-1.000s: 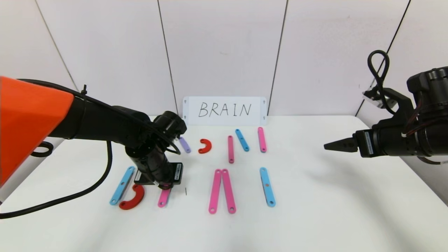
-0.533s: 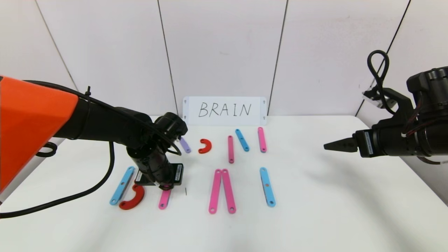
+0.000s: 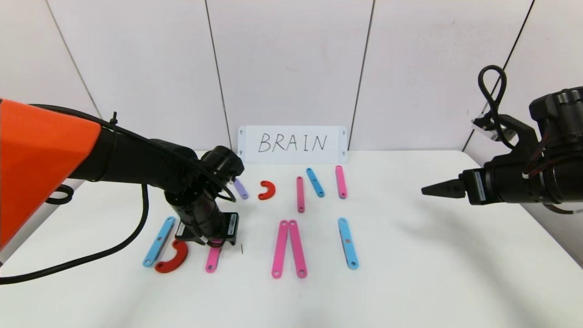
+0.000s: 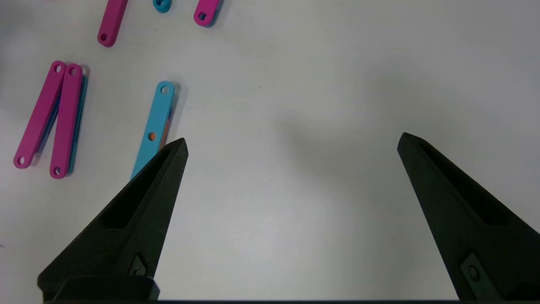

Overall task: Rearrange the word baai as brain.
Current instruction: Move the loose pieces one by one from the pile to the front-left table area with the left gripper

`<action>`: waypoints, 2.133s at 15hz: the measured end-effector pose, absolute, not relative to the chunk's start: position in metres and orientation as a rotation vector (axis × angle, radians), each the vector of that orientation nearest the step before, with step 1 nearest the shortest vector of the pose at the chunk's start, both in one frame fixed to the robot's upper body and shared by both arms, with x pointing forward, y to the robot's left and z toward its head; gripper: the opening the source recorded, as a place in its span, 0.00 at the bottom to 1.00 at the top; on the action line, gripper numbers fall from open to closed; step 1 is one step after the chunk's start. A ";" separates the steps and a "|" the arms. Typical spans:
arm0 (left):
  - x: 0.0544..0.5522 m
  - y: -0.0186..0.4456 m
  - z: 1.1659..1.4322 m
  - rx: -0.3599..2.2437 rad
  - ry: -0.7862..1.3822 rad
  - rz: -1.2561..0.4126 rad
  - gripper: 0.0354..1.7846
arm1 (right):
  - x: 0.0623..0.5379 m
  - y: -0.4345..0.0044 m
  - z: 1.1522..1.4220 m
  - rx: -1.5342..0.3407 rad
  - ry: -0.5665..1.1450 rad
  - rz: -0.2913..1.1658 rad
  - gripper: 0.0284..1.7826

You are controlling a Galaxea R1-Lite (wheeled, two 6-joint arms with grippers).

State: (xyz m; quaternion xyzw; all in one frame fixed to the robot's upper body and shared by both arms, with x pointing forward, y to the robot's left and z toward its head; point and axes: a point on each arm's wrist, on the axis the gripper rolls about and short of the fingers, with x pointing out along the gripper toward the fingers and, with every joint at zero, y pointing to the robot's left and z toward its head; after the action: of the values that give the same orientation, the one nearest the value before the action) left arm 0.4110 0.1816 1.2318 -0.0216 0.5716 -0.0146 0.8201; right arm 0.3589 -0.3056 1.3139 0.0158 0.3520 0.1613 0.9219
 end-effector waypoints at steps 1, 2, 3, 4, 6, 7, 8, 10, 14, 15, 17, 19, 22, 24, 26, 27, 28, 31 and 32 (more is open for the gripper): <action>0.411 0.182 1.232 -0.046 1.215 -0.032 0.73 | 0.359 -0.306 1.314 0.032 0.723 0.331 0.98; 0.411 0.181 1.232 -0.046 1.215 -0.033 0.81 | 0.359 -0.306 1.314 0.033 0.724 0.330 0.98; 0.412 0.181 1.233 -0.048 1.213 -0.033 0.87 | 0.359 -0.306 1.314 0.033 0.724 0.330 0.98; 0.412 0.181 1.233 -0.049 1.210 -0.035 0.92 | 0.359 -0.306 1.314 0.032 0.724 0.330 0.98; 0.412 0.179 1.236 -0.052 1.202 -0.042 0.97 | 0.359 -0.306 1.314 0.032 0.724 0.331 0.98; 0.411 0.179 1.237 -0.053 1.199 -0.045 0.98 | 0.359 -0.306 1.314 0.032 0.724 0.330 0.98; 0.412 0.178 1.239 -0.056 1.192 -0.050 0.98 | 0.359 -0.306 1.314 0.033 0.724 0.330 0.98; 0.413 0.176 1.245 -0.070 1.163 -0.070 0.98 | 0.359 -0.306 1.314 0.032 0.723 0.331 0.98; 0.422 0.171 1.266 -0.100 1.080 -0.096 0.98 | 0.359 -0.306 1.314 0.032 0.722 0.331 0.98; 0.424 0.170 1.267 -0.099 1.070 -0.094 0.98 | 0.359 -0.306 1.314 0.032 0.722 0.331 0.98; 0.427 0.170 1.265 -0.102 1.074 -0.087 0.98 | 0.359 -0.306 1.314 0.032 0.721 0.330 0.98; 0.430 0.171 1.260 -0.104 1.089 -0.085 0.98 | 0.359 -0.306 1.314 0.032 0.721 0.331 0.98; 0.433 0.173 1.253 -0.108 1.113 -0.083 0.98 | 0.359 -0.306 1.314 0.033 0.722 0.331 0.98; 0.435 0.176 1.250 -0.111 1.122 -0.075 0.98 | 0.359 -0.306 1.314 0.033 0.723 0.332 0.98; 0.436 0.176 1.247 -0.118 1.131 -0.082 0.98 | 0.359 -0.306 1.314 0.033 0.723 0.331 0.98; 0.436 0.175 1.246 -0.128 1.141 -0.098 0.98 | 0.359 -0.306 1.314 0.033 0.724 0.332 0.98; 0.436 0.175 1.245 -0.135 1.149 -0.109 0.98 | 0.359 -0.306 1.314 0.033 0.724 0.331 0.98; 0.438 0.175 1.243 -0.140 1.154 -0.114 0.98 | 0.359 -0.306 1.313 0.033 0.726 0.330 0.98; 0.439 0.174 1.243 -0.142 1.154 -0.120 0.98 | 0.359 -0.306 1.313 0.033 0.727 0.330 0.98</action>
State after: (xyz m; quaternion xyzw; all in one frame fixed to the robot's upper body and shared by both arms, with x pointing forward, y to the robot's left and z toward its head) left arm 0.4387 0.1744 1.2435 -0.0668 0.5448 -0.0565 0.8340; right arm 0.3592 -0.3057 1.3129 0.0160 0.3538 0.1609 0.9212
